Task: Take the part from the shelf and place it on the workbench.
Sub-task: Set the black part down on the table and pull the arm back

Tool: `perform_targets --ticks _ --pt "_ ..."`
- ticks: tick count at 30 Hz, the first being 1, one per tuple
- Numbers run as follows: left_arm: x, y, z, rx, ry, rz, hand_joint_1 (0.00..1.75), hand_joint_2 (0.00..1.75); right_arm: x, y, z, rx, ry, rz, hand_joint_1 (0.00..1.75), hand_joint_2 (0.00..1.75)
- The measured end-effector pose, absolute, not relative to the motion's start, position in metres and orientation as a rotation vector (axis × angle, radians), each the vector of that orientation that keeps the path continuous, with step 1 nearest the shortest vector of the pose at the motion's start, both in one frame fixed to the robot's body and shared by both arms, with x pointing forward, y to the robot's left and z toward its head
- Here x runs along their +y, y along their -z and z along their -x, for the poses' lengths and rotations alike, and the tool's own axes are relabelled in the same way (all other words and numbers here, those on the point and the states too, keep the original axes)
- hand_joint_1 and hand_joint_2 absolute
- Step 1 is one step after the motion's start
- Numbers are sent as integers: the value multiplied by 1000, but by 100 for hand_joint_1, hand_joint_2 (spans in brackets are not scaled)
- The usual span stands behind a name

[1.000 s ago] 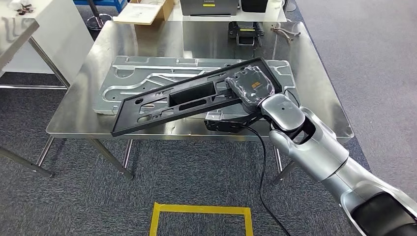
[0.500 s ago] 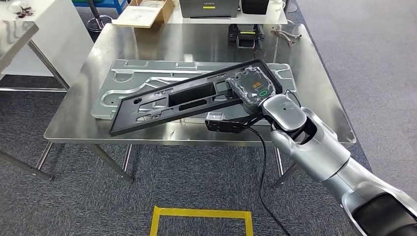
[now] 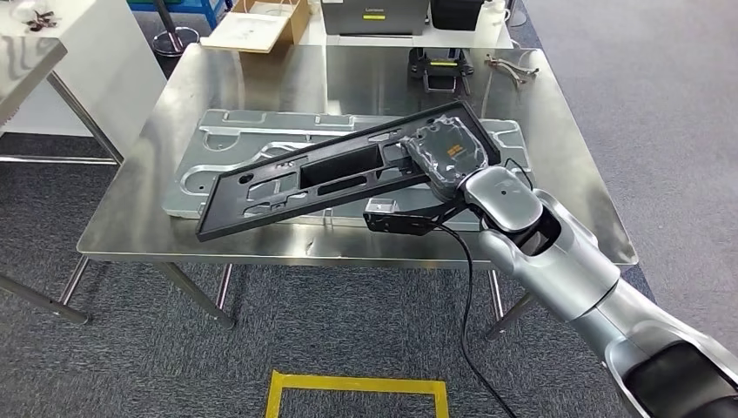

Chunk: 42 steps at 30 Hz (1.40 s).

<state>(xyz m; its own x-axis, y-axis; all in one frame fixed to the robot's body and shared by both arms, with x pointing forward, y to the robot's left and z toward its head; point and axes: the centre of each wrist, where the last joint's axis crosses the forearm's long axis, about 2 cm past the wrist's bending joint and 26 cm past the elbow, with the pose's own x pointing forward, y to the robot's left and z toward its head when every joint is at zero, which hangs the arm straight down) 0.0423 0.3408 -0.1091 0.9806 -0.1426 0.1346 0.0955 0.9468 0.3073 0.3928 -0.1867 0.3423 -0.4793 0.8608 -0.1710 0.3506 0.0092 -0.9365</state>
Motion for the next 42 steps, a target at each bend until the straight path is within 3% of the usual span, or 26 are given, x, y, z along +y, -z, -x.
perform_targets --ticks 20,42 --pt "340 109 -42 -154 114 -303 0 175 -192 -336 -393 -1822 -1480 1221 175 175" --pt "340 109 -41 -153 115 -305 0 175 -233 -303 -393 -1732 -1406 1235 175 175"
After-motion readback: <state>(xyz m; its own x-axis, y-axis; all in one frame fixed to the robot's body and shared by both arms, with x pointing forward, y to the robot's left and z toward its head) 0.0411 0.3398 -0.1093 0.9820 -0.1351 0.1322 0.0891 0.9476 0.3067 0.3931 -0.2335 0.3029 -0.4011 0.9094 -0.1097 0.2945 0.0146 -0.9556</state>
